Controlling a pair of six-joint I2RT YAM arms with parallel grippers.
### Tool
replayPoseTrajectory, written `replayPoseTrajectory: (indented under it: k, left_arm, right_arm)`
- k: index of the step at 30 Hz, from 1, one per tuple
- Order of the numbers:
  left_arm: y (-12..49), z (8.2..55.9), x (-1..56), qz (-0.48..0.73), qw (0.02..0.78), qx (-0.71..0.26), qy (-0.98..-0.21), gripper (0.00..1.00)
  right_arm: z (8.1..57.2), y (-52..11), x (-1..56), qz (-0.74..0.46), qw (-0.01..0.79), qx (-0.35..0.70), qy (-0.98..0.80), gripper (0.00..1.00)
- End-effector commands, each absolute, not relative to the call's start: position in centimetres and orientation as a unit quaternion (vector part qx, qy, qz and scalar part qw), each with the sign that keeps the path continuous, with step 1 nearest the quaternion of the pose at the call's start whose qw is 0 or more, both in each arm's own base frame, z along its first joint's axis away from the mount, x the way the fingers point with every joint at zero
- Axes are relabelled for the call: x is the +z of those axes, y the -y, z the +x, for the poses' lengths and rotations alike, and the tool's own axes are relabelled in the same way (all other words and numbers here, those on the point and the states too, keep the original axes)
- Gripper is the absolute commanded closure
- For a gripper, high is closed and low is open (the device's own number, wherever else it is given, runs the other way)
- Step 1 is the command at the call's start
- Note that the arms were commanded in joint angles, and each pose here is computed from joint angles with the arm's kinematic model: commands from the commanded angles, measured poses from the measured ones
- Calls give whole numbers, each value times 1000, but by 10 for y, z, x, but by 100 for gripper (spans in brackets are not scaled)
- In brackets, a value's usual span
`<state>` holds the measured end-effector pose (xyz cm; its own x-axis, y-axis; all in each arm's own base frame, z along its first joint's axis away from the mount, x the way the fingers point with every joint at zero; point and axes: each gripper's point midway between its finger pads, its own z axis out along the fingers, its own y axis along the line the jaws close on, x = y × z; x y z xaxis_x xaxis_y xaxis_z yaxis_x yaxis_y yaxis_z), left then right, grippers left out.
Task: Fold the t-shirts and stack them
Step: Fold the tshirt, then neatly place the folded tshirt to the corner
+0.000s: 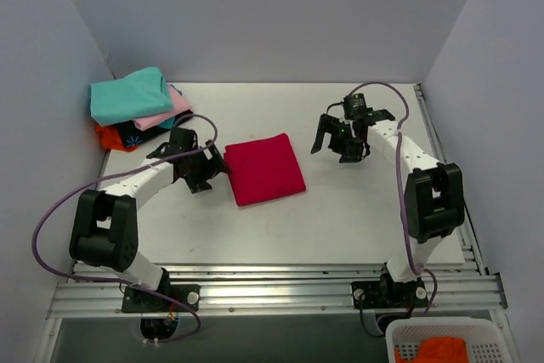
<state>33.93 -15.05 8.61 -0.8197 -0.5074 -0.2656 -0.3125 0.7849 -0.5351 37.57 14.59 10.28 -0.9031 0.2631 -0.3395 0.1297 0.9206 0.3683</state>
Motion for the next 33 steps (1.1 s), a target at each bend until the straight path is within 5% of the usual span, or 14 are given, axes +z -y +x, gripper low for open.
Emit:
replayPoseTrajectory:
  k: [1, 24, 28, 29, 30, 33]
  left_arm:
    - [170, 369, 86, -200, 262, -292, -898, 6]
    - [211, 394, -9, -221, 243, -261, -908, 0]
    - [225, 399, -13, -213, 242, -270, -907, 25]
    - [225, 400, -18, -212, 238, -269, -909, 65]
    - [229, 404, -16, -211, 238, -272, -908, 78]
    - [236, 412, -17, -199, 234, -279, -910, 91]
  right_arm:
    - [363, -133, 115, 85, 197, 151, -965, 0]
    - [323, -76, 113, 123, 173, 108, -971, 0]
    - [321, -77, 111, 126, 171, 111, -971, 0]
    - [319, -76, 109, 127, 168, 109, -972, 0]
    - [318, -75, 108, 127, 168, 107, -972, 0]
    - [315, -72, 107, 130, 166, 105, -972, 0]
